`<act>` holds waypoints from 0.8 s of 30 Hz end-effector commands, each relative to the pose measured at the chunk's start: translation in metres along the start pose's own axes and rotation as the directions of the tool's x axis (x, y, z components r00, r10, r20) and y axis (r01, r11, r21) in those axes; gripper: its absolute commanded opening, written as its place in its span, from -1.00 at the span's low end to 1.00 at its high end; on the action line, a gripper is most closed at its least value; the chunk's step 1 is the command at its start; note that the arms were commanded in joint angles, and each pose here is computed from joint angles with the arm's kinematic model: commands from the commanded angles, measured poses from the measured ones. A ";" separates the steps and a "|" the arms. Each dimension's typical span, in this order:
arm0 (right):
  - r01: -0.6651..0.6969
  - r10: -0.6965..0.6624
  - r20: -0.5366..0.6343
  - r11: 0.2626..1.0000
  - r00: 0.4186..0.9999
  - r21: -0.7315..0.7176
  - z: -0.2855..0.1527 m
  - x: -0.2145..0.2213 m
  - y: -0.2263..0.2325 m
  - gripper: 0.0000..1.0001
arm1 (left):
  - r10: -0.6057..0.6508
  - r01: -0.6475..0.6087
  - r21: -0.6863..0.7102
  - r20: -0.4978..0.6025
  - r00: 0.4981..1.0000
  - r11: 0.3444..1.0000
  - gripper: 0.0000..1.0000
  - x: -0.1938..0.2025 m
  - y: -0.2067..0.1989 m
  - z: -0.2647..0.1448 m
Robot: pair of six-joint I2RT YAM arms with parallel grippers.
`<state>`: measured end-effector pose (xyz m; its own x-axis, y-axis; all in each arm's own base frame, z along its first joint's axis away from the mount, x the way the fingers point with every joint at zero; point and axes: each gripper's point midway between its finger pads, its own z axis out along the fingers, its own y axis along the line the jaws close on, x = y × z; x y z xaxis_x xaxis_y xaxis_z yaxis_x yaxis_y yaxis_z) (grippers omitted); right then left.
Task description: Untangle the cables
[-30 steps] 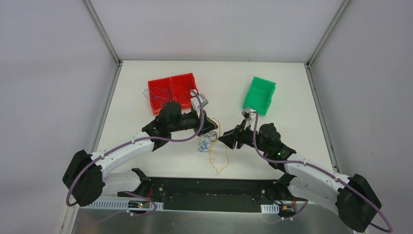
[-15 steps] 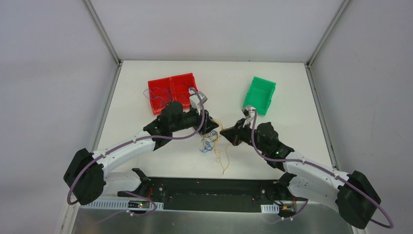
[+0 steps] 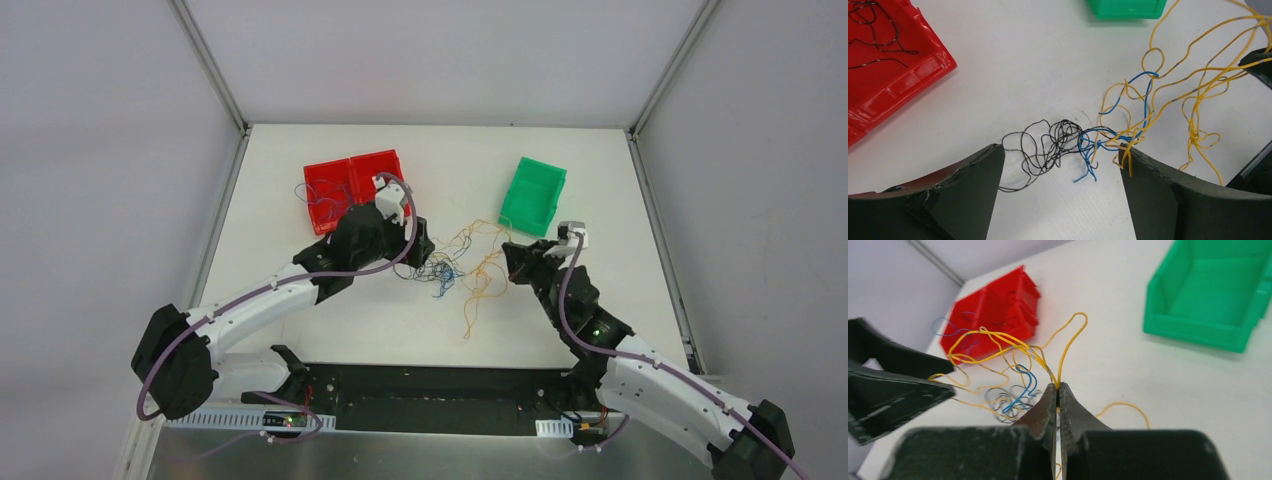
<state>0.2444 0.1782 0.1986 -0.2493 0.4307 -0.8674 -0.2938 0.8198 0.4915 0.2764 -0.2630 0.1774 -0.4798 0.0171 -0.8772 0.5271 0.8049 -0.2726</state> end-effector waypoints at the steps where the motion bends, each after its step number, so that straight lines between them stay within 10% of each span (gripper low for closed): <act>1: 0.007 -0.020 0.058 0.977 0.998 0.215 0.003 -0.019 -0.031 -1.00 | 0.001 -0.001 -0.077 0.002 1.000 0.997 0.73 -0.016 0.010 0.002; 10: 0.033 -0.028 -0.057 0.996 0.998 0.088 0.023 0.005 -0.002 -1.00 | 0.005 -0.006 -0.042 -0.021 1.000 0.999 0.71 0.001 0.008 -0.012; 21: -0.008 0.018 -0.144 0.998 0.989 0.066 0.042 -0.018 0.040 -1.00 | -0.071 0.086 -0.058 0.223 0.972 0.995 0.85 -0.029 0.017 -0.072; 24: -0.048 0.058 -0.183 0.997 0.981 0.059 0.041 -0.012 0.045 -1.00 | -0.090 0.051 0.182 0.214 0.973 0.982 0.71 -0.023 -0.024 -0.063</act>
<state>0.2718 0.2195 0.2071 -0.4124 0.3425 -0.8442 -0.2407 0.8528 0.4635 0.2427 -0.2153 0.2233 -0.3586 -0.1343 -0.9238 0.4969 0.8102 -0.3108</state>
